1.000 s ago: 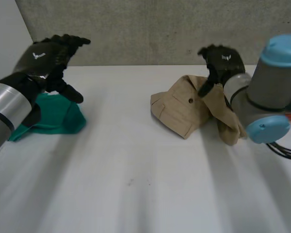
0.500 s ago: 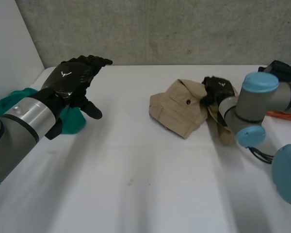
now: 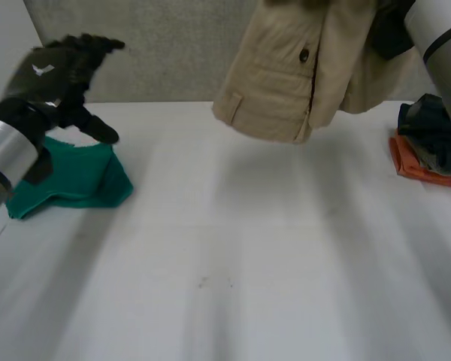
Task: Fold the laundry.
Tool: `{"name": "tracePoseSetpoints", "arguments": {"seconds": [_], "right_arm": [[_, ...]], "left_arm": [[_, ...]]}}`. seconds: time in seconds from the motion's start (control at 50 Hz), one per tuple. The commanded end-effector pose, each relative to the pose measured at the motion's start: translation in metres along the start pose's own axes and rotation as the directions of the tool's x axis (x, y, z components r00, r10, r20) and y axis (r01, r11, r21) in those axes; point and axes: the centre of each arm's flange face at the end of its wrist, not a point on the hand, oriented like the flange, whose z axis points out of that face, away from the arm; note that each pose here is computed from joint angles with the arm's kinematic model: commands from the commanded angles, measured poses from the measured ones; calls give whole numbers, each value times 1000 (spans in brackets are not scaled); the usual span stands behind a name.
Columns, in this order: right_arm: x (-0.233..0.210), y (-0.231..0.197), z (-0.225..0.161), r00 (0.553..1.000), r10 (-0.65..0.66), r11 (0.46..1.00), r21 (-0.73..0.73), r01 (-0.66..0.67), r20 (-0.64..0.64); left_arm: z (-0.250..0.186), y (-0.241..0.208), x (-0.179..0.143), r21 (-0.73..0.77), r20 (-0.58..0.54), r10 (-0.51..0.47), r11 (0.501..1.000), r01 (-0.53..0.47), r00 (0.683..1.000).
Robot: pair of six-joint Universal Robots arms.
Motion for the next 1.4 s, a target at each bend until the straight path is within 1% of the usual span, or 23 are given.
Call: {"name": "tracePoseSetpoints", "arguments": {"seconds": [0.02, 0.04, 0.1, 0.12, 0.18, 0.2, 0.26, 0.32, 0.38, 0.5, 0.56, 0.78, 0.9, 1.02, 1.12, 1.14, 1.2, 1.22, 1.24, 1.26, 1.32, 1.34, 1.4], "right_arm": [[-53, 64, -49, 989, 92, 968, -241, -62, 114], [-59, 93, -69, 987, 102, 939, -340, -54, 125], [-68, 137, -105, 985, 78, 869, -495, 7, 152], [-71, 161, -127, 982, 38, 808, -584, 79, 186], [-72, 175, -146, 961, -57, 726, -650, 225, 269], [-70, 173, -150, 939, -124, 681, -660, 315, 320], [-69, 166, -152, 904, -192, 638, -651, 410, 381], [-66, 141, -138, 894, -266, 671, -597, 441, 361], [-44, 110, -127, 913, -309, 711, -573, 407, 265], [-12, 82, -130, 962, -256, 773, -579, 260, 89], [-7, 75, -134, 969, -241, 787, -572, 231, 61], [27, 89, -156, 983, -181, 750, -643, 156, 27], [30, 93, -160, 984, -179, 748, -647, 152, 24], [36, 98, -159, 980, -196, 756, -634, 163, 19], [39, 100, -157, 979, -201, 759, -629, 168, 18], [39, 99, -156, 979, -203, 761, -626, 170, 19], [39, 97, -153, 978, -209, 767, -617, 177, 21], [39, 97, -153, 978, -209, 767, -616, 178, 23], [39, 97, -152, 977, -210, 769, -614, 180, 24], [39, 96, -151, 977, -211, 771, -611, 183, 26], [39, 97, -150, 977, -210, 772, -609, 182, 27], [39, 97, -150, 977, -210, 773, -607, 183, 27], [41, 100, -150, 978, -208, 773, -609, 176, 19]], "left_arm": [[-1, -9, -12, 37, 37, -43, 998, 42, 998], [-1, -9, -13, 35, 39, -45, 998, 44, 998], [-3, -6, -12, 28, 36, -49, 998, 48, 998], [-3, -5, -11, 24, 34, -51, 998, 50, 998], [-2, -2, -9, 14, 30, -54, 998, 53, 998], [-2, -1, -9, 11, 30, -55, 998, 54, 998], [-2, 2, -6, 0, 22, -55, 998, 55, 998], [1, 15, 0, -41, 2, -68, 997, 68, 998], [3, 30, 11, -89, -32, -84, 993, 81, 996], [5, 62, 40, -194, -111, -124, 976, 101, 986], [8, 82, 59, -248, -159, -137, 964, 94, 978], [13, 149, 106, -400, -317, -21, 909, -114, 948], [18, 171, 112, -452, -286, 14, 880, -148, 958], [24, 166, 104, -439, -216, 57, 886, -149, 975], [43, 130, 84, -313, -50, 138, 938, -147, 989], [49, 113, 73, -255, 22, 155, 956, -145, 988], [59, 80, 49, -138, 147, 165, 980, -145, 975], [65, 56, 33, -48, 213, 160, 987, -153, 964], [67, 44, 27, 2, 238, 154, 987, -159, 959], [70, 13, 17, 126, 279, 139, 976, -180, 950], [70, -18, 14, 240, 301, 124, 950, -201, 946], [69, -38, 15, 313, 300, 115, 926, -211, 947], [70, -62, 25, 412, 251, 113, 886, -211, 961]]}}
